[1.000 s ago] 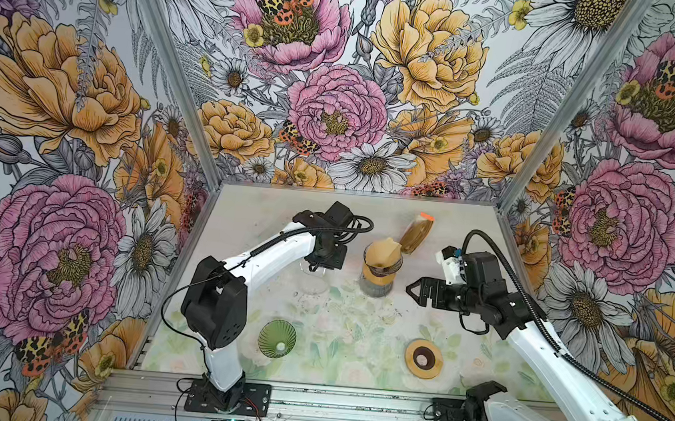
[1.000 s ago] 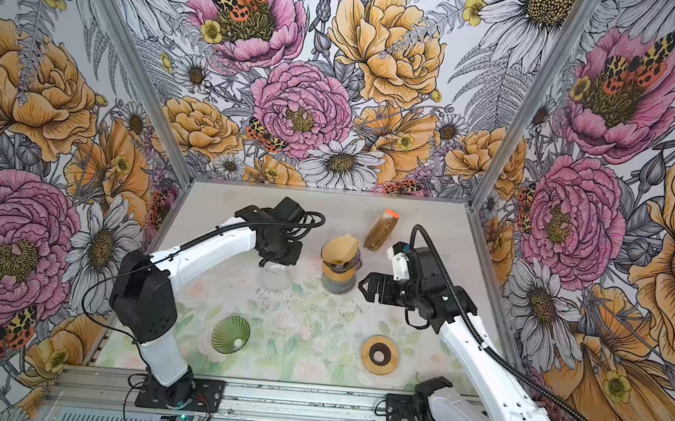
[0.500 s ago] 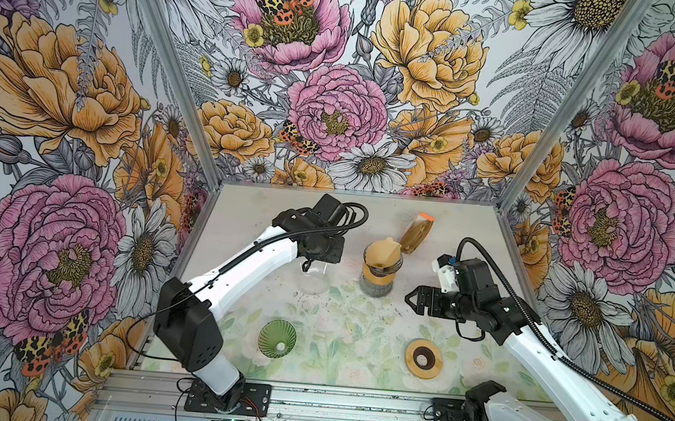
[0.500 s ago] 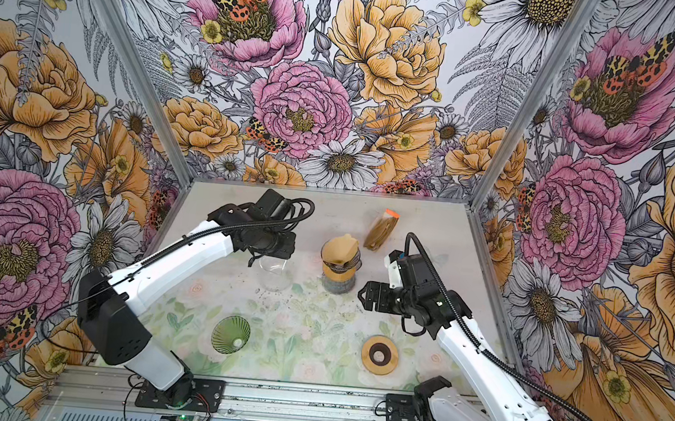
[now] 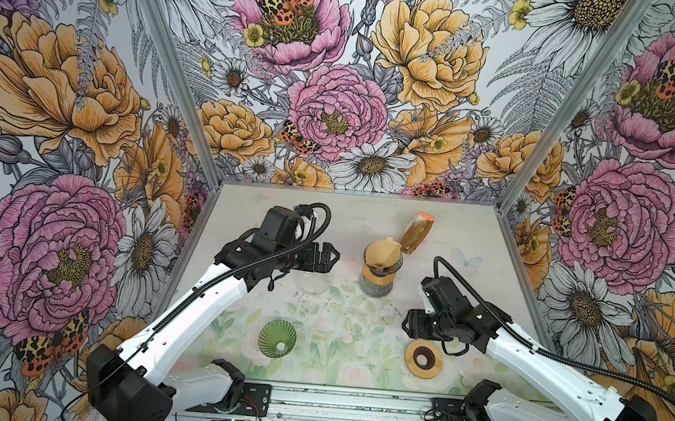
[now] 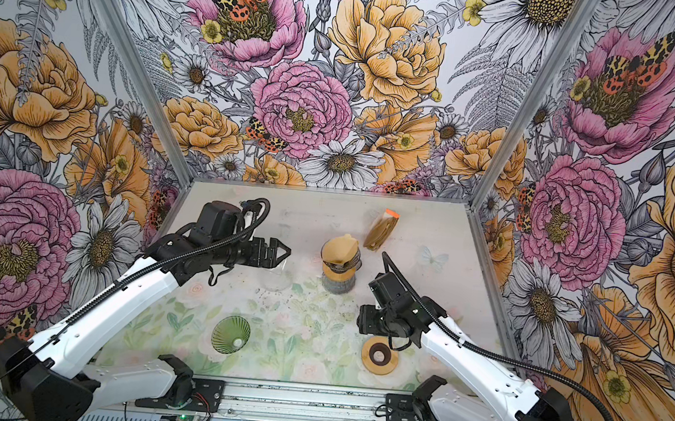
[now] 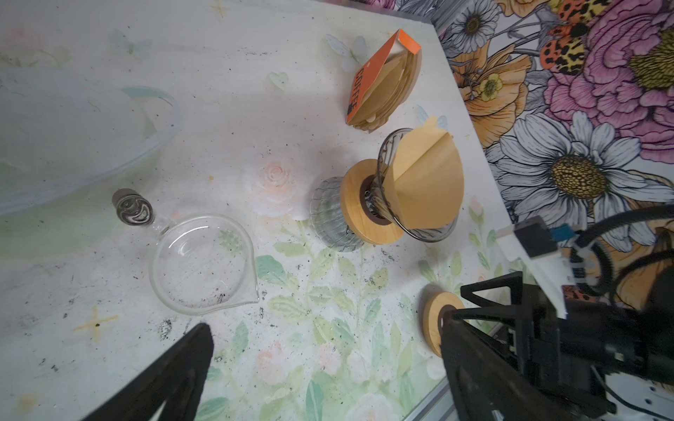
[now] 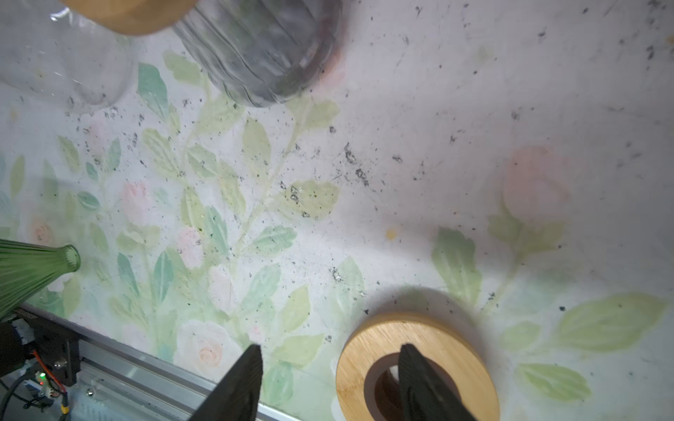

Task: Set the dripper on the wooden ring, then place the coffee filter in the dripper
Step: 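Move the right gripper to the loose wooden ring and grasp it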

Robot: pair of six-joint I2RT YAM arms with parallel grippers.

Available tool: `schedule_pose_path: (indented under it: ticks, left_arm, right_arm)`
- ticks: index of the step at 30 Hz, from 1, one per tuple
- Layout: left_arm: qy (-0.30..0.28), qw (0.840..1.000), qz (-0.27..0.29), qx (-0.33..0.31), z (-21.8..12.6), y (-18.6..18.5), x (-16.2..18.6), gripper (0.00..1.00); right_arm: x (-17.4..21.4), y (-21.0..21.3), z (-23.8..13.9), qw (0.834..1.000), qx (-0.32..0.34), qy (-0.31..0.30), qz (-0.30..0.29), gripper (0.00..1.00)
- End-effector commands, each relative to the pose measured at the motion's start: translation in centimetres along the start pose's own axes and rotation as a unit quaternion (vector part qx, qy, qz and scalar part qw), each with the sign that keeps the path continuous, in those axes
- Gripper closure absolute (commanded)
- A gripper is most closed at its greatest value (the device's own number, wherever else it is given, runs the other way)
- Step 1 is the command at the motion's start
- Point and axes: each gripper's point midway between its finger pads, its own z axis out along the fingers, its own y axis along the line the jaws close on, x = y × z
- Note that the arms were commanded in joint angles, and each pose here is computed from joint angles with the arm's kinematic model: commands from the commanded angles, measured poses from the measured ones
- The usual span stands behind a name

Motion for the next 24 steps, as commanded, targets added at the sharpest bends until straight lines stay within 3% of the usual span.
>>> schedule_pose_path:
  ticks: [1,8,16,24]
  left_arm:
    - [-0.03,0.994,0.039,0.095,-1.9,-3.1,-1.3,0.01]
    - [-0.038,0.992,0.045,0.111,-2.5,-2.6,-0.8,0.01]
    - [-0.039,0.991,0.041,0.124,-1.9,-2.3,-0.2,0.01]
    - [-0.034,0.99,0.035,0.136,-0.8,-2.0,0.5,0.01]
  right_arm:
    - [1.2,-1.2,1.0,0.999,0.035,0.01,0.016,0.39]
    - [3.6,-3.7,1.9,0.994,0.079,0.033,0.064,0.41]
    - [4.8,-6.8,0.8,0.983,0.133,0.011,0.122,0.39]
    - [6.1,-8.1,1.2,0.977,0.158,0.03,0.142,0.4]
